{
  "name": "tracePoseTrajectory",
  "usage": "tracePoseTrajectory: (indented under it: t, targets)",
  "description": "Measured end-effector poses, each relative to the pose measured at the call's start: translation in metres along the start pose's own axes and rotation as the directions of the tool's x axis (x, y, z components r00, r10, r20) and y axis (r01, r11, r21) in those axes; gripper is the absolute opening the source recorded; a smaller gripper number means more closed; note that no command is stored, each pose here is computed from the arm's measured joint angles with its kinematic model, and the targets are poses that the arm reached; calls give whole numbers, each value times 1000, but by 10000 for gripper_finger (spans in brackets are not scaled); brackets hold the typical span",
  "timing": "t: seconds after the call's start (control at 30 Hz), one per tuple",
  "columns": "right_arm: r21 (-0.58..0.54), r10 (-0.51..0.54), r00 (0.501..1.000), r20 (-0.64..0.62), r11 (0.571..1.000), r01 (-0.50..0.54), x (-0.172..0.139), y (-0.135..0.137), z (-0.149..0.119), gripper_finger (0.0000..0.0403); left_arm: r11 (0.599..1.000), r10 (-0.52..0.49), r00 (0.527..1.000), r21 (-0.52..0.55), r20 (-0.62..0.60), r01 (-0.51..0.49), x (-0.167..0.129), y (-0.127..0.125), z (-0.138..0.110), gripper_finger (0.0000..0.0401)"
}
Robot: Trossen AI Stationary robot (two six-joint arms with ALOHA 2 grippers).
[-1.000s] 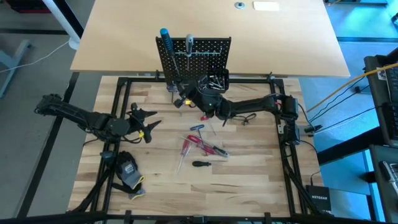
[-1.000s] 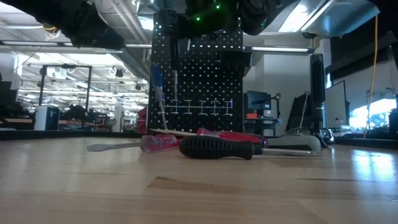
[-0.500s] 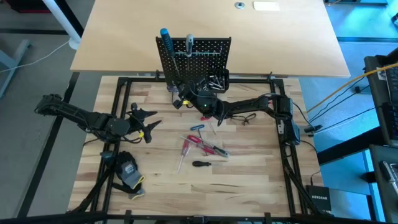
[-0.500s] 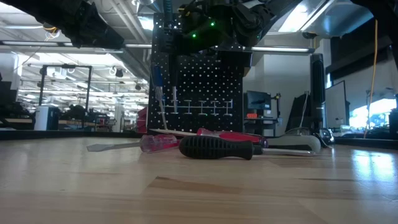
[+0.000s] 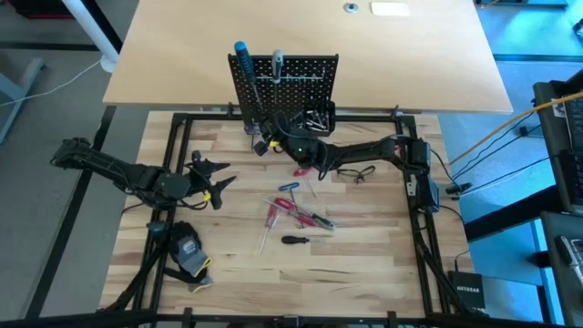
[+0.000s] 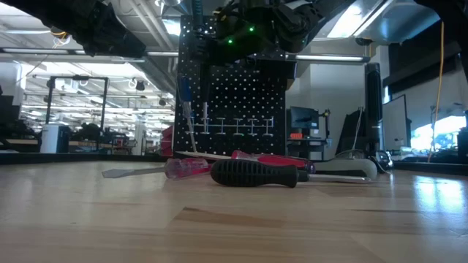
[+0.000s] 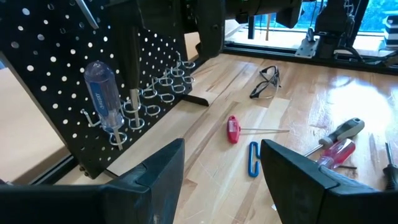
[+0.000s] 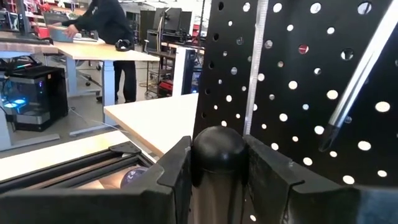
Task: Hang tools onto peg board
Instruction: Hang the black screwdriver on the peg board
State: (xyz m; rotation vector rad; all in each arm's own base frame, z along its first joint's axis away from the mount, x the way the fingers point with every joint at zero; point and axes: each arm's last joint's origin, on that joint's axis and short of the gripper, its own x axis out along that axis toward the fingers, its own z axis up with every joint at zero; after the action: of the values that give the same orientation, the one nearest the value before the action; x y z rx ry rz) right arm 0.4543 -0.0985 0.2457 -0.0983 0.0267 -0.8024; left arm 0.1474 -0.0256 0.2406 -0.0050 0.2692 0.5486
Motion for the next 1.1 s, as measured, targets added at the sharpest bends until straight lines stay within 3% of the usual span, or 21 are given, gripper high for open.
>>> tracePoseTrajectory:
  t: [0.73,1.1]
  targets:
    - [16,-31,999,41,999,30,11,-16,-2,126,1000,-2,1000,2,5,2,0,0,1,199]
    - [66,17,998,-53,998,-13,12,-15,-13,127,1000,-16,1000,5,18,16,-1,-2,2,199]
